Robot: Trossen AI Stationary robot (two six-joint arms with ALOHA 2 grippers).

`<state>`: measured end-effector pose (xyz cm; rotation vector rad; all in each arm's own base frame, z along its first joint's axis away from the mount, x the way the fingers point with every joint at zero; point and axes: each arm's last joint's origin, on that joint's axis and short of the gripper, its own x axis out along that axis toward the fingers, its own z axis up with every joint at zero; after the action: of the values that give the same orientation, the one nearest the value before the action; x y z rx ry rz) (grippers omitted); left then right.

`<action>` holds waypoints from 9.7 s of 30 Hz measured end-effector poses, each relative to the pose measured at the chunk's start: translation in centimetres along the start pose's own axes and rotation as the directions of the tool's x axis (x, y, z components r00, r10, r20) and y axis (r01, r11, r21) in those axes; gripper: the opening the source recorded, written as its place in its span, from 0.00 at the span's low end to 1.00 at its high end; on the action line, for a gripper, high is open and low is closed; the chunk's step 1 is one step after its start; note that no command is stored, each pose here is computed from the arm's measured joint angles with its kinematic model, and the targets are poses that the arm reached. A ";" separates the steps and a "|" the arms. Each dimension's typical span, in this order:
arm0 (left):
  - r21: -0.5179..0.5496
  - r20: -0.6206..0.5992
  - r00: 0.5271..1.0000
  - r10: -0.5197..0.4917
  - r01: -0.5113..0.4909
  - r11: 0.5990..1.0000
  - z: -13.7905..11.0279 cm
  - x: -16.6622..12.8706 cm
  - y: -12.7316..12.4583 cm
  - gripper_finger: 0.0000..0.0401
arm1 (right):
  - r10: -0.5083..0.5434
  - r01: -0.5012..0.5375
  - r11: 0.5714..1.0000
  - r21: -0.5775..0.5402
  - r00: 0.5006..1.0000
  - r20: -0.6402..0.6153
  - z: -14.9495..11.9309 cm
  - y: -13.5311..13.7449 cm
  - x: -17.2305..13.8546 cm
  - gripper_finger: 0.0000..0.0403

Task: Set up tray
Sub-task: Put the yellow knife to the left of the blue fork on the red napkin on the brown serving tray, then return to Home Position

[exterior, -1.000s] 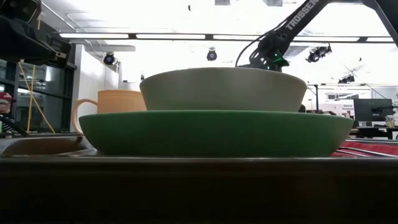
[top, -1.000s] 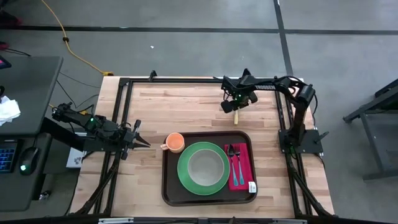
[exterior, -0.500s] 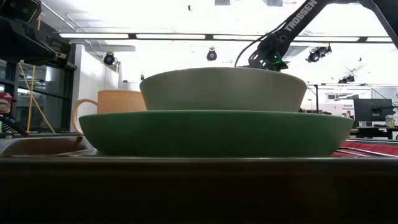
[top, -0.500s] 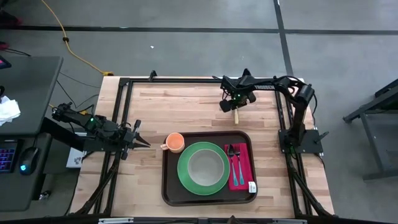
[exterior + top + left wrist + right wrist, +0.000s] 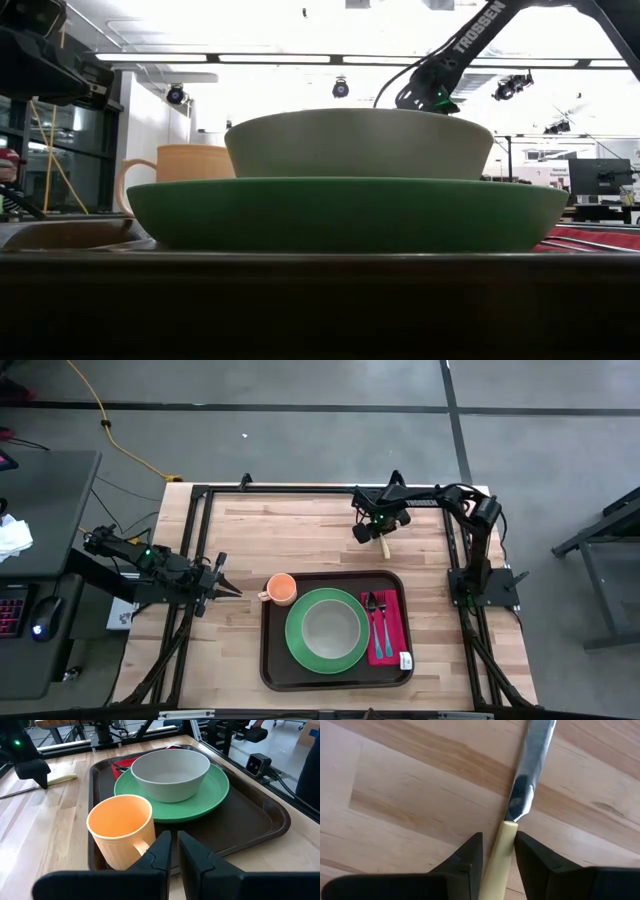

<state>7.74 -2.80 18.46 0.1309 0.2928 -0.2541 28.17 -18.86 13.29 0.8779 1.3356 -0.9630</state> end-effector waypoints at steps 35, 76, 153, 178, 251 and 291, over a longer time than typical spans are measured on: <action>0.000 0.000 1.000 0.000 0.000 1.000 0.0 0.0 0.0 0.16 | 0.059 -0.058 0.997 0.057 0.998 -0.023 -0.2 -0.4 -1.0 0.02; 0.011 -0.023 1.000 -0.001 0.001 1.000 -0.2 0.0 0.0 0.16 | -0.081 0.093 0.993 0.073 0.986 -0.148 -8.5 2.1 -7.0 0.06; 0.193 -0.060 0.997 -0.048 0.059 0.979 -0.6 0.0 -0.2 0.16 | -0.027 0.066 0.959 0.275 0.989 -0.143 -24.6 10.1 -7.9 0.06; 0.273 0.058 0.998 -0.006 -0.010 0.962 0.5 0.0 0.0 0.16 | -0.023 0.053 0.969 0.240 0.992 -0.124 -25.1 10.2 -8.0 0.08; 0.248 0.052 0.999 -0.006 -0.007 0.969 0.5 0.0 0.0 0.16 | 0.033 0.014 0.970 0.242 0.982 -0.188 -26.9 9.4 -4.1 0.13; 0.148 0.158 0.983 -0.098 0.075 0.986 1.5 -0.1 -0.2 0.16 | 0.199 -0.054 0.919 -0.390 0.918 0.342 -26.4 2.1 -14.2 0.10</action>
<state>7.97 -3.23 19.89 0.2365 0.1158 -0.3702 20.42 7.27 26.01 0.4502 1.0639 -0.6959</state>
